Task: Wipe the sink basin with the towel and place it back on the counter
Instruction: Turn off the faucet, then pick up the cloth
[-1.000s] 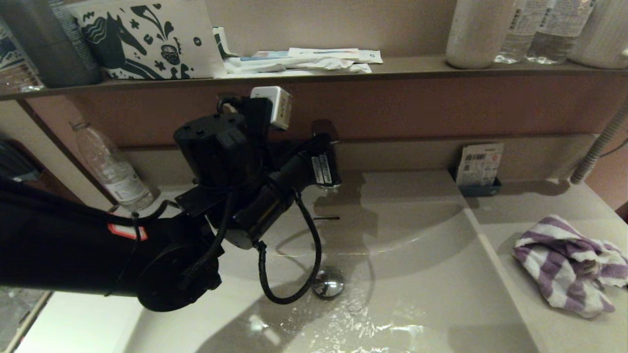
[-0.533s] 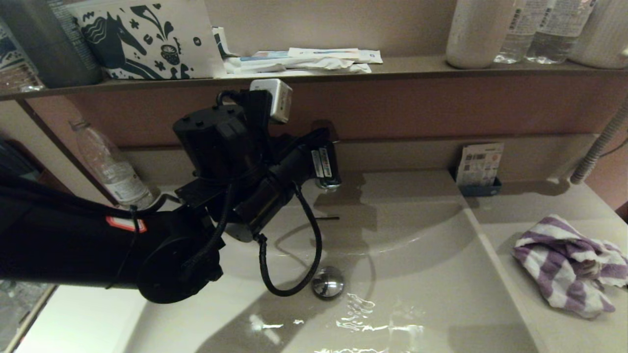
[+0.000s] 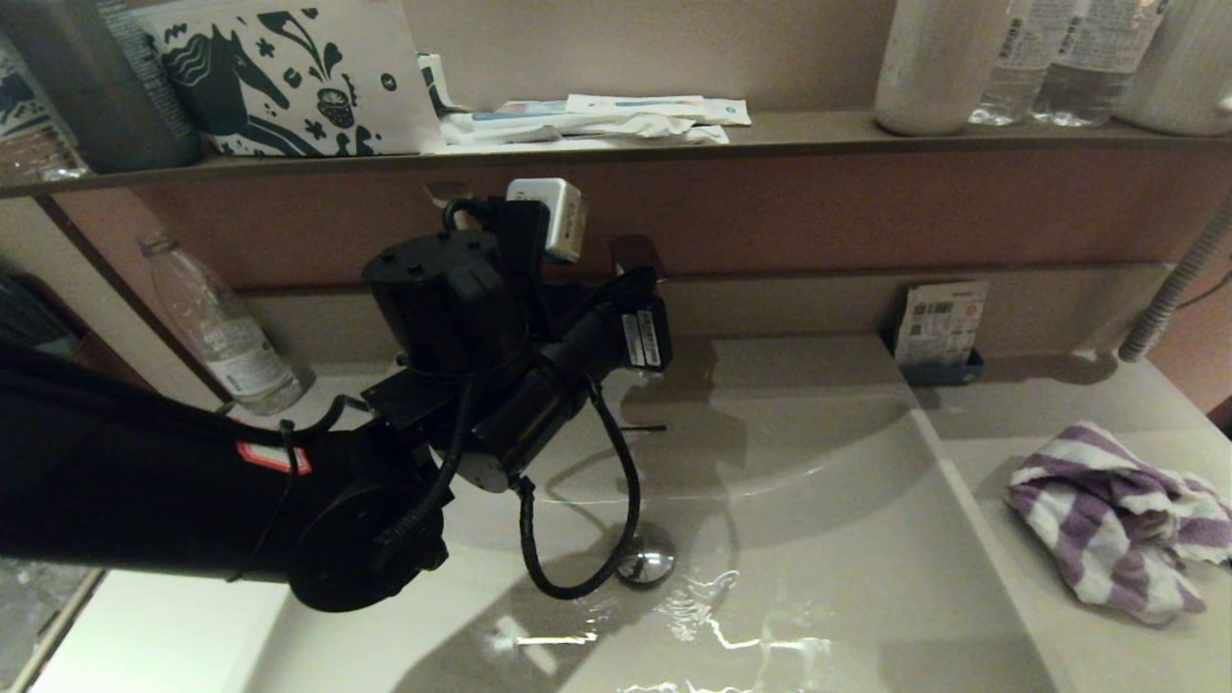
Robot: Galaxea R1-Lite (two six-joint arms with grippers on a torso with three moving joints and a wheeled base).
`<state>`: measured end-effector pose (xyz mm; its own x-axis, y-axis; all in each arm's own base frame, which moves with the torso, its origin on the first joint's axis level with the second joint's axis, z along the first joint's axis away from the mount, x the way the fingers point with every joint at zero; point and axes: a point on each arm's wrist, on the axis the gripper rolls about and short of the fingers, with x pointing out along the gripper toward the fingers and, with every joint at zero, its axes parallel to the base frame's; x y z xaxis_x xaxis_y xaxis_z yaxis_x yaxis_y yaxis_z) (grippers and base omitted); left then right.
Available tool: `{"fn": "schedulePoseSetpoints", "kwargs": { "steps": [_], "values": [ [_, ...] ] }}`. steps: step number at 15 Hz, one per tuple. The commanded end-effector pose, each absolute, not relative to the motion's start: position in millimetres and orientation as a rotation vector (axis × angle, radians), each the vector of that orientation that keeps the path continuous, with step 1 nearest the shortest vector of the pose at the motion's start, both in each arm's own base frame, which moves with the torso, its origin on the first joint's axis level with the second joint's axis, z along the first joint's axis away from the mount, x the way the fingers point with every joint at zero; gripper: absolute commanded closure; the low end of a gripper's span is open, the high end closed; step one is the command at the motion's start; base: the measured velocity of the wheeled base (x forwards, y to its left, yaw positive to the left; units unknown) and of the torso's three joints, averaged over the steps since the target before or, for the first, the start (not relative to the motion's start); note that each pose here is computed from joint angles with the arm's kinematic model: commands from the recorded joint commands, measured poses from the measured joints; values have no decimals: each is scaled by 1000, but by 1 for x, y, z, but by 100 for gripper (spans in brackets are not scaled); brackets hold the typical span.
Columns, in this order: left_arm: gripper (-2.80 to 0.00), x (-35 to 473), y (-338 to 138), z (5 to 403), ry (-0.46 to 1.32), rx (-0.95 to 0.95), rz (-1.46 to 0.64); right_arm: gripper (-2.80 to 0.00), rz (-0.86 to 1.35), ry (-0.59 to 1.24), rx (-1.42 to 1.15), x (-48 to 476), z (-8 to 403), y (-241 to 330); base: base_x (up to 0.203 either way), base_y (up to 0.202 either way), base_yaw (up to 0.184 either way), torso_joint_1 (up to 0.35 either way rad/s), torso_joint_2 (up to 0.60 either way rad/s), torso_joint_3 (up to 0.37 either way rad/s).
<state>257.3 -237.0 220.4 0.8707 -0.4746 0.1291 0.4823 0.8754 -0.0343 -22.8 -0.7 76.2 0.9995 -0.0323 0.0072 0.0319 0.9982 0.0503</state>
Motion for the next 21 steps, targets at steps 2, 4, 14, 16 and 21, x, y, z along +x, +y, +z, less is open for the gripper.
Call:
{"fn": "schedulePoseSetpoints", "kwargs": {
  "steps": [2,4,14,16,21],
  "values": [
    [0,252,-239,217,-103,-55,-514,0,-32,-8,51,-23,76,-1,0,0,0,0,0,0],
    [0,251,-239,233,-156,-61,-517,0,-32,-8,51,-23,76,-1,0,0,0,0,0,0],
    [0,249,-270,229,-160,-69,-587,0,-32,-8,51,-23,76,-1,0,0,0,0,0,0],
    [0,253,-277,227,-162,-71,-591,0,-32,-8,51,-23,76,-1,0,0,0,0,0,0],
    [0,263,-286,219,-157,-66,-602,0,-32,-8,51,-23,76,-1,0,0,0,0,0,0]
  ]
}}
